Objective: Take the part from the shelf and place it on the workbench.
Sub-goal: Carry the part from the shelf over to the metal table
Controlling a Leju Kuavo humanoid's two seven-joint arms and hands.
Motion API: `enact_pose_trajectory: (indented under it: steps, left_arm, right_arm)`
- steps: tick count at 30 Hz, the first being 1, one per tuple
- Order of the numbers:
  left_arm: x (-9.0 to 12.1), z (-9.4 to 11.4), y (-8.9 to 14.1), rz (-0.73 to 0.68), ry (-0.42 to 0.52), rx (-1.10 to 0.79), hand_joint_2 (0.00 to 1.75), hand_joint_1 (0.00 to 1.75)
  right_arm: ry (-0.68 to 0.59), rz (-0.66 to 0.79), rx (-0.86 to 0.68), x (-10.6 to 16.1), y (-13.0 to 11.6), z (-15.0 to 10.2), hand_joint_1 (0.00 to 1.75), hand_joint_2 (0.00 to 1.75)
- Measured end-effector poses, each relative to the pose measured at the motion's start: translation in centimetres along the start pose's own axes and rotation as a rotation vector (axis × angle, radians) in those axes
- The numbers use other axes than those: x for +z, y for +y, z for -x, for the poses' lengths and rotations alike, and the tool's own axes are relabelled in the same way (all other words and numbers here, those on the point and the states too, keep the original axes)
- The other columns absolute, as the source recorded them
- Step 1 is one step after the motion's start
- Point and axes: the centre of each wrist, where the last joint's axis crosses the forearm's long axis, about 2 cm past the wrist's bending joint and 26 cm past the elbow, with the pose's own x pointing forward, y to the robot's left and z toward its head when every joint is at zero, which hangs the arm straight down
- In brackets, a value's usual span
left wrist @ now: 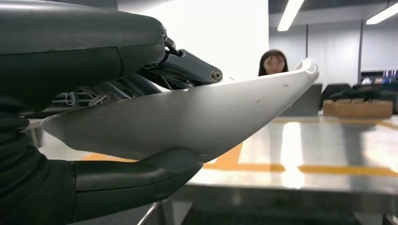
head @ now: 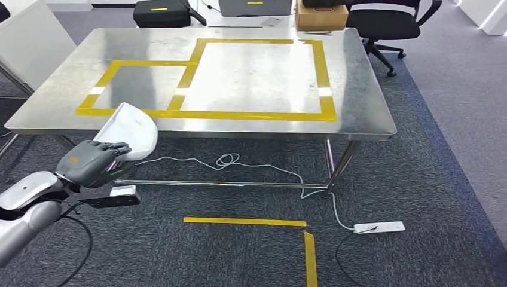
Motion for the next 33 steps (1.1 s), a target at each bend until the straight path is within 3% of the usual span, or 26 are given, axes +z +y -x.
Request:
enact_pose_trajectory:
  steps: [11, 18, 27, 33]
  left_arm:
    - [-4.5, -1.0, -0.3, -0.059, -0.021, 0.028, 1.75, 1.75]
    - [-5.0, -1.5, -1.1, -0.046, -0.024, 0.064, 1.75, 1.75]
    - [-3.8, -0.7, -1.3, -0.003, -0.012, 0.061, 1.75, 1.75]
    - [-4.9, -0.8, -1.2, -0.013, -0.018, 0.052, 1.75, 1.75]
  right_arm:
    - [0.007, 0.057, -0.044, -0.1, -0.5, 0.7, 0.00, 0.00]
    - [0.022, 0.073, -0.063, 0.2, -0.6, 1.6, 0.00, 0.00]
    - [0.047, 0.054, -0.069, 0.9, 0.1, 2.2, 0.00, 0.00]
    - [0.060, 0.052, -0.083, 1.0, 0.3, 2.3, 0.00, 0.00]
